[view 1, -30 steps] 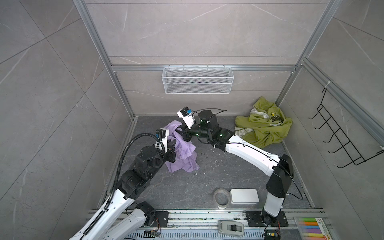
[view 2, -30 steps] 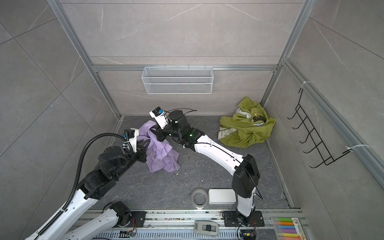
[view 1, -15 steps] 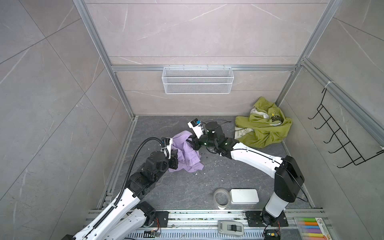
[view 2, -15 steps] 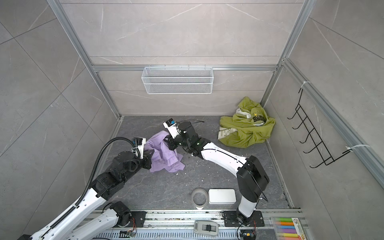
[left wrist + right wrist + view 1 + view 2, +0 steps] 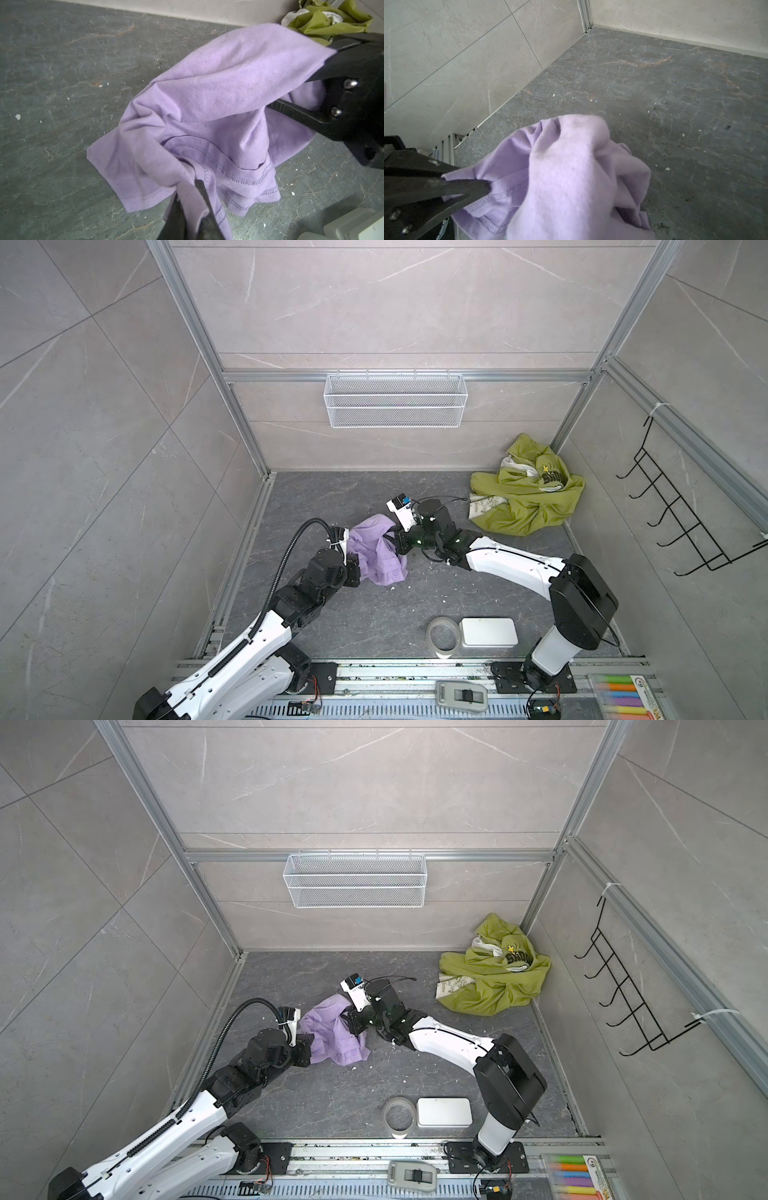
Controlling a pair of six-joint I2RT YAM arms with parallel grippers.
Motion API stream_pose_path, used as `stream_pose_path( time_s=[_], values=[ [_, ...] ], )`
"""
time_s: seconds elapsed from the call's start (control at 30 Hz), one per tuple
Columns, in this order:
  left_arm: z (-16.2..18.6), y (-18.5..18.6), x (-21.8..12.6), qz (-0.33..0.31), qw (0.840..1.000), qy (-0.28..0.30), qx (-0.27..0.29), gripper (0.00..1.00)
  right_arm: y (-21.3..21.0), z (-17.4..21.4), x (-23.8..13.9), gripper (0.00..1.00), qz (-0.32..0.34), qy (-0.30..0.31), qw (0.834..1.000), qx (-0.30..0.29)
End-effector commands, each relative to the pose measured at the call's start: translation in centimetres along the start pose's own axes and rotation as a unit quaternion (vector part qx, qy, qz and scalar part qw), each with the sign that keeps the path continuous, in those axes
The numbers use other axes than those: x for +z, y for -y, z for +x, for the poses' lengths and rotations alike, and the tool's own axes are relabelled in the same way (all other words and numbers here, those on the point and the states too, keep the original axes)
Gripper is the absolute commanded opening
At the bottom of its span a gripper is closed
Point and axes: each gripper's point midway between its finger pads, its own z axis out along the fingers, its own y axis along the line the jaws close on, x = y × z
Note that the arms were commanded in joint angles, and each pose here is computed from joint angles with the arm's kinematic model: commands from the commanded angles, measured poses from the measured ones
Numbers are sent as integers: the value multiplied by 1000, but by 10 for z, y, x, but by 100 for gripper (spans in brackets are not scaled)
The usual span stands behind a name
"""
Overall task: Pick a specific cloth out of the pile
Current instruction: 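Lower the purple shirt onto the table with both grippers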
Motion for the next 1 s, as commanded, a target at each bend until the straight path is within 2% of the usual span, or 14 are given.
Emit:
stream_pose_path(
  time_s=[0.0, 0.63, 0.73, 0.83, 0.87, 0.97],
  values=[
    [-2, 0, 5, -1, 999, 6, -37, 0, 4, 2, 7, 0, -1, 12, 1000, 12],
    [59, -24, 37, -39, 995, -54, -69, 0, 65, 97, 43, 2, 50, -40, 996, 57],
    [67, -30, 36, -47, 995, -57, -70, 0, 70, 107, 45, 9, 56, -48, 996, 56],
    [72, -33, 34, -49, 995, -62, -64, 0, 69, 109, 41, 26, 56, -48, 996, 51],
    [72, -33, 33, -50, 995, -61, -63, 3, 68, 107, 39, 31, 57, -45, 996, 50],
    [66, -33, 26, -50, 996, -57, -55, 29, 65, 97, 29, 50, 60, -33, 997, 46]
  ],
)
